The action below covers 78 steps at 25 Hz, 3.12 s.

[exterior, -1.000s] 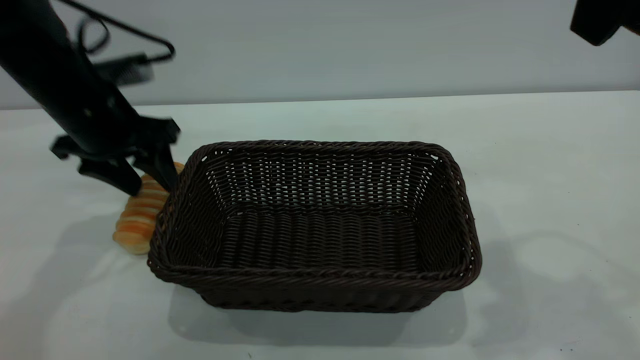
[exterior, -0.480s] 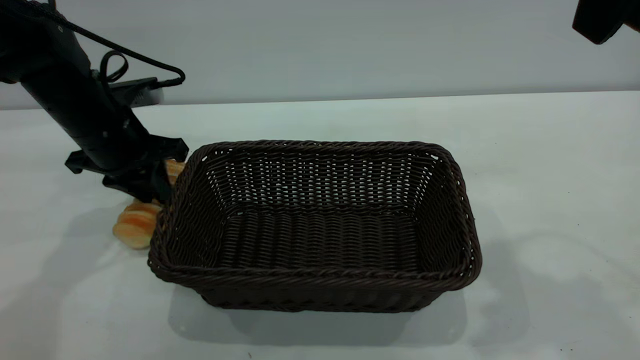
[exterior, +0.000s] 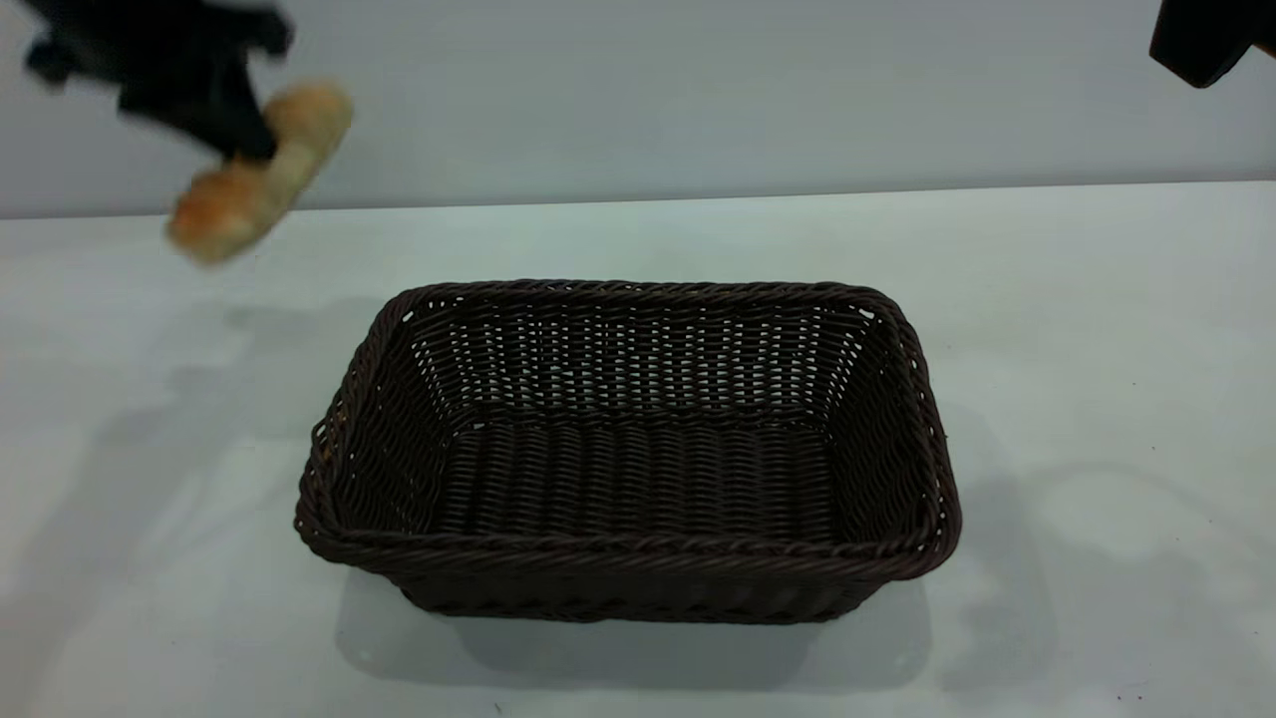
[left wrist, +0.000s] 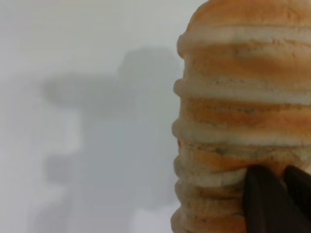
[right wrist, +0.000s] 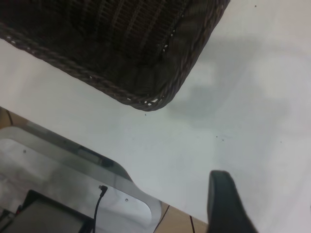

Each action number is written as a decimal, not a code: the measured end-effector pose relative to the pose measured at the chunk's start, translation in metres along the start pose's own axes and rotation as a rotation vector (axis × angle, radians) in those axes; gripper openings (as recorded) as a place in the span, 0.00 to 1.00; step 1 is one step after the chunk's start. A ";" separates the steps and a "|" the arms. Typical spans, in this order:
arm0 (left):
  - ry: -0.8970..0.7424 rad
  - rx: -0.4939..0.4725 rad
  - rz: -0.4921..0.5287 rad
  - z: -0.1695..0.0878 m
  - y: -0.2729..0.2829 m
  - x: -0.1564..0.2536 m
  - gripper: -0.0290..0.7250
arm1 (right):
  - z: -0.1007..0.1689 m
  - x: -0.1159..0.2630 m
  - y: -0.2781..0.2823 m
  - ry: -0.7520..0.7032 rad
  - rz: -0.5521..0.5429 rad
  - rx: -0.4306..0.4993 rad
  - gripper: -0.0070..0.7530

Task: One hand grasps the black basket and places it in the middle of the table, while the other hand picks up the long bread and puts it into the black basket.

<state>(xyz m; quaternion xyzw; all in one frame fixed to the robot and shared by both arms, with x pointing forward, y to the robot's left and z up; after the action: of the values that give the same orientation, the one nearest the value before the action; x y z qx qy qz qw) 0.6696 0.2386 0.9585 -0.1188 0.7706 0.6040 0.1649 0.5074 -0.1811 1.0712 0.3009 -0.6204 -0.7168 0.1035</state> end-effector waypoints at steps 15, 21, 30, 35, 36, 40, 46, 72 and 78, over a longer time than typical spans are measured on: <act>-0.384 0.162 0.290 -0.151 -0.047 0.073 0.22 | 0.000 0.000 0.000 -0.003 -0.001 0.000 0.59; -0.425 0.142 0.261 -0.149 -0.035 0.065 0.56 | 0.000 0.000 0.000 -0.003 -0.004 0.001 0.59; -0.424 -0.059 0.015 -0.110 0.119 0.026 0.56 | -0.001 0.013 0.028 0.020 -0.033 0.067 0.58; -0.285 -0.218 -0.068 -0.066 0.215 0.042 0.53 | 0.002 0.031 0.065 0.023 -0.119 0.128 0.56; -0.248 -0.237 -0.070 -0.059 0.229 0.048 0.53 | 0.004 0.034 0.071 0.024 -0.137 0.133 0.55; -0.201 -0.248 -0.173 -0.053 0.281 0.076 0.53 | 0.011 0.055 0.090 0.027 -0.196 0.142 0.55; -0.187 -0.230 -0.251 -0.045 0.314 0.146 0.53 | 0.022 0.104 0.089 0.026 -0.212 0.135 0.55; -0.050 -0.179 -0.323 0.002 0.241 0.337 0.53 | 0.047 0.261 0.034 0.072 -0.544 0.212 0.54; -0.049 -0.184 -0.295 0.005 0.228 0.345 0.53 | 0.048 0.267 0.036 0.075 -0.587 0.221 0.54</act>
<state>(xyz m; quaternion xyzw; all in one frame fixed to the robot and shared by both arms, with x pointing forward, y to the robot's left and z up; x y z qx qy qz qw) 0.2668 0.3047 1.0241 -0.2306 0.6820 0.6439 0.2589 0.2595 -0.2878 1.0272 0.5028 -0.5771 -0.6326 -0.1181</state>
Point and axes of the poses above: a point on each arm's last joint axis where the gripper is mounted, y pointing back along that axis away from the gripper, z along the wrist's bending axis when the last joint is at zero, x = y × z, the point moved 2 cm from there along -y, pointing out along that axis toward the gripper, and after that the axes turned 8 degrees about y, right-handed, at the moved point
